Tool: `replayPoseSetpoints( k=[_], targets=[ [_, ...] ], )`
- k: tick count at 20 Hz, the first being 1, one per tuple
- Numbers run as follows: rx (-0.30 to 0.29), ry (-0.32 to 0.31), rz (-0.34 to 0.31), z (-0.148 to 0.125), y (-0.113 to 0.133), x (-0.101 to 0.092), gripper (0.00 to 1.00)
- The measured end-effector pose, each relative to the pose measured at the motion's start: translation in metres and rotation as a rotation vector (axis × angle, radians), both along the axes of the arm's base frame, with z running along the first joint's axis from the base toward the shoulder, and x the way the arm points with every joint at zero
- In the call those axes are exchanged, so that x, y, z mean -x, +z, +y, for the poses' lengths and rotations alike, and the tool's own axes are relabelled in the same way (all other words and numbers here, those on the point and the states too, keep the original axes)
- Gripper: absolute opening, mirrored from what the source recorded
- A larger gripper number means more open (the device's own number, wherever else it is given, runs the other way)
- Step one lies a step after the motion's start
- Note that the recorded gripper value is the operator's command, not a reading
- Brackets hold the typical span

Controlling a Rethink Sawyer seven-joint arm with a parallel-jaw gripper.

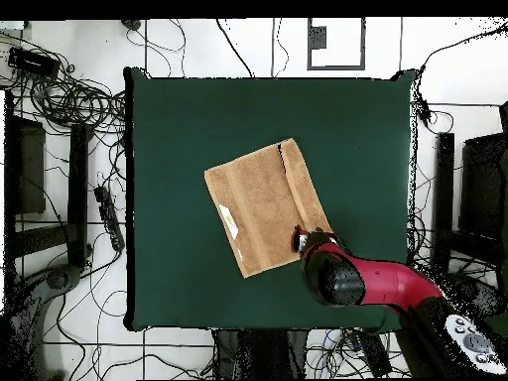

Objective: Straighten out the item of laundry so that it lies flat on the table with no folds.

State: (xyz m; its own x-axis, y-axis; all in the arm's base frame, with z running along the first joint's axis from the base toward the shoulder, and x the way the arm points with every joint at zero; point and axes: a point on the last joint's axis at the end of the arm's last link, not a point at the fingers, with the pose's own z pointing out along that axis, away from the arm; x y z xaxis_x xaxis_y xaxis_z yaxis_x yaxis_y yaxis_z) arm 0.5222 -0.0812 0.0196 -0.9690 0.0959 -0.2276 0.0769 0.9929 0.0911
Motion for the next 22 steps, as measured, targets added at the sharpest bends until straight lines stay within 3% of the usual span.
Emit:
replayPoseSetpoints(
  k=[9, 10, 22],
  targets=[
    [0.036, 0.035, -0.083, 0.052, 0.003, -0.013, 1.00],
    [0.038, 0.031, -0.094, 0.055, 0.003, -0.015, 0.00],
    [0.067, -0.015, -0.215, 0.048, 0.000, -0.021, 0.00]
  ],
)
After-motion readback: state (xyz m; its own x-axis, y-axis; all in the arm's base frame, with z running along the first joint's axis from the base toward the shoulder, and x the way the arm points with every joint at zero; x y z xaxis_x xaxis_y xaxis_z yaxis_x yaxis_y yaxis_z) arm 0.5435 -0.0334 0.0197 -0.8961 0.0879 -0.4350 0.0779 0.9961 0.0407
